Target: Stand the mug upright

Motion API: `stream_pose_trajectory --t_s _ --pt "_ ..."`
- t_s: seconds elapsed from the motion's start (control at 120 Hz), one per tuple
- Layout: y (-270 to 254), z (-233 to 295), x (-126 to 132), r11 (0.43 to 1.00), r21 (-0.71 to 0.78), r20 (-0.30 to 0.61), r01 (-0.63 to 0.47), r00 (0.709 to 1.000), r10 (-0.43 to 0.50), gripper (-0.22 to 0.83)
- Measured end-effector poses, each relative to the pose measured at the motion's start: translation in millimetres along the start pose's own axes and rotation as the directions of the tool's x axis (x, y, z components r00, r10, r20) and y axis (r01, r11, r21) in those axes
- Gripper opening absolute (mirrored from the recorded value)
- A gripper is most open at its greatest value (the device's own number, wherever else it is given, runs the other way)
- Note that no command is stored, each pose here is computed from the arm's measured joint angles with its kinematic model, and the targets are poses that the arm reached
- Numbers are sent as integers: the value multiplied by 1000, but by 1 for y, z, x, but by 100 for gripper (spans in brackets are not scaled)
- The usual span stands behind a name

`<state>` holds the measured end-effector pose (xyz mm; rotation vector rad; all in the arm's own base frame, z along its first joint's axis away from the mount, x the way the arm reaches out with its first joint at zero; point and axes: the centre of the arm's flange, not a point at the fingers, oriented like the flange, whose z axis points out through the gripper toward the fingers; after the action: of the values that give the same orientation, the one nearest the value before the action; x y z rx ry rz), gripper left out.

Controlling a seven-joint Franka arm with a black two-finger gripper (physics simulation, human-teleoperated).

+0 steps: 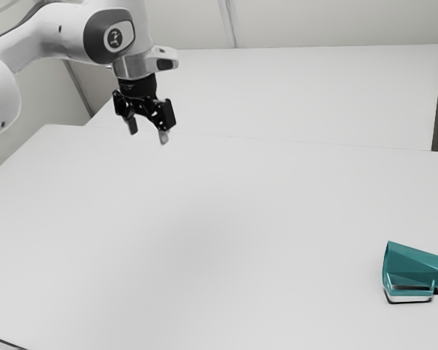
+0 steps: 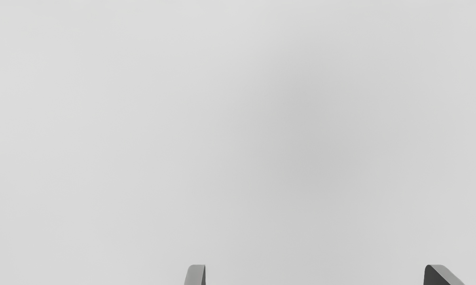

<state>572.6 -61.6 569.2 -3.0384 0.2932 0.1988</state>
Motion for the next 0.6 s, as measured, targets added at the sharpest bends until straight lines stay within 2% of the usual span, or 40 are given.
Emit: stream_pose_trajectory --t_s 0.117,0.217,0.333,0.433,0.6 --pt "5 1 9 999 -15 -46 -29 999 28 62" --pt "18 24 33 998 -57 -64 -37 997 33 62" --pt "77 36 53 991 -100 -116 -91 990 79 62" --pt "125 60 47 982 -157 -128 -102 988 82 61" --pt "195 88 39 960 -270 -185 -78 982 27 62"
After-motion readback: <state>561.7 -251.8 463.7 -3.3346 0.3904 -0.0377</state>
